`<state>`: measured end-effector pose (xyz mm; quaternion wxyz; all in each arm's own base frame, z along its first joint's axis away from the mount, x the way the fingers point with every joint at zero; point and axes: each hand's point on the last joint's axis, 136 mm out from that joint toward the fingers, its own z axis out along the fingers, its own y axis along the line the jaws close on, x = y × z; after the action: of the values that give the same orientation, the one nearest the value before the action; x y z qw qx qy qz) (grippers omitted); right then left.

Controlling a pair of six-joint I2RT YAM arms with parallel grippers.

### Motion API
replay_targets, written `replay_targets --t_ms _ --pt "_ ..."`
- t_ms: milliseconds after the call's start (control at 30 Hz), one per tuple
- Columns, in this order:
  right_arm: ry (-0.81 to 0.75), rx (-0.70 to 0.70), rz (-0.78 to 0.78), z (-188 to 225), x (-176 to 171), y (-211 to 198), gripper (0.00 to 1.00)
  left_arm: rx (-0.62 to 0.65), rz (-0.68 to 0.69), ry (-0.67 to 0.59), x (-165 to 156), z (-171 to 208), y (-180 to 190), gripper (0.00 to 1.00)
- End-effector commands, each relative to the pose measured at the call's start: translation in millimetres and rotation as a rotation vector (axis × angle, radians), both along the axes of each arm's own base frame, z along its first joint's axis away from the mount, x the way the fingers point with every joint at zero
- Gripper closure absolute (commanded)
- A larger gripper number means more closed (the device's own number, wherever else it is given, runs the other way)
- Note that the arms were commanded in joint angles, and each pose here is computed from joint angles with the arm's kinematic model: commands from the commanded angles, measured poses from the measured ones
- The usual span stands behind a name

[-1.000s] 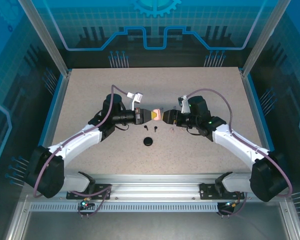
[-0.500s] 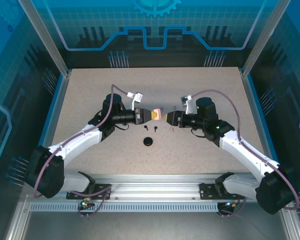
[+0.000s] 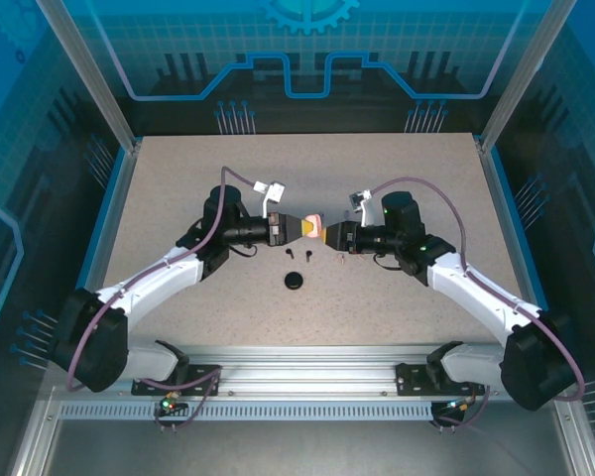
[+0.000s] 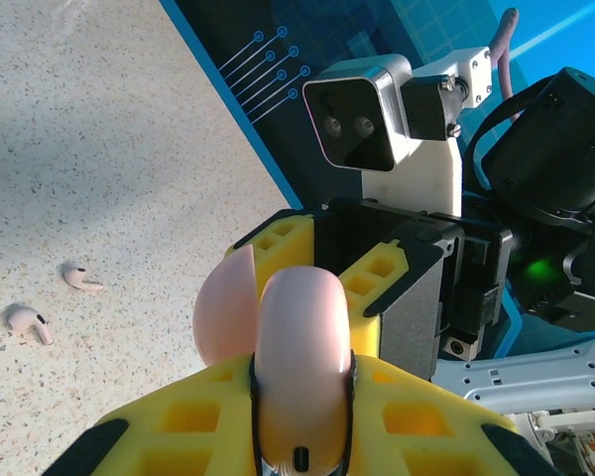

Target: Insert the wireless bluetooth earbuds into the charging case

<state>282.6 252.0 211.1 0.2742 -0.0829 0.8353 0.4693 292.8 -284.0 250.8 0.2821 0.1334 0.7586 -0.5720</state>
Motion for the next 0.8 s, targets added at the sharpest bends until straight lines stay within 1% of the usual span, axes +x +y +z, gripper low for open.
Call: replay_targets --t_ms 0,300,500,633,767 --pt "-0.064 0.031 0.035 20.5 1.0 9.1 0.58 -0.022 -0.033 -0.030 -2.1 12.0 -5.6 1.00" --pt "-0.072 0.028 0.023 23.9 1.5 7.3 0.59 -0.021 -0.040 -0.026 -4.2 10.7 -7.2 1.00" --pt "-0.065 0.033 0.025 23.9 5.7 10.9 0.63 -0.020 -0.049 -0.025 -6.4 9.8 -10.6 1.00" --pt "-0.062 0.029 0.023 23.1 7.3 12.3 0.64 -0.021 -0.054 -0.026 -7.3 10.0 -12.0 1.00" --pt "-0.056 0.027 0.026 20.9 8.7 13.8 0.70 -0.021 -0.053 -0.028 -7.6 10.5 -12.6 1.00"
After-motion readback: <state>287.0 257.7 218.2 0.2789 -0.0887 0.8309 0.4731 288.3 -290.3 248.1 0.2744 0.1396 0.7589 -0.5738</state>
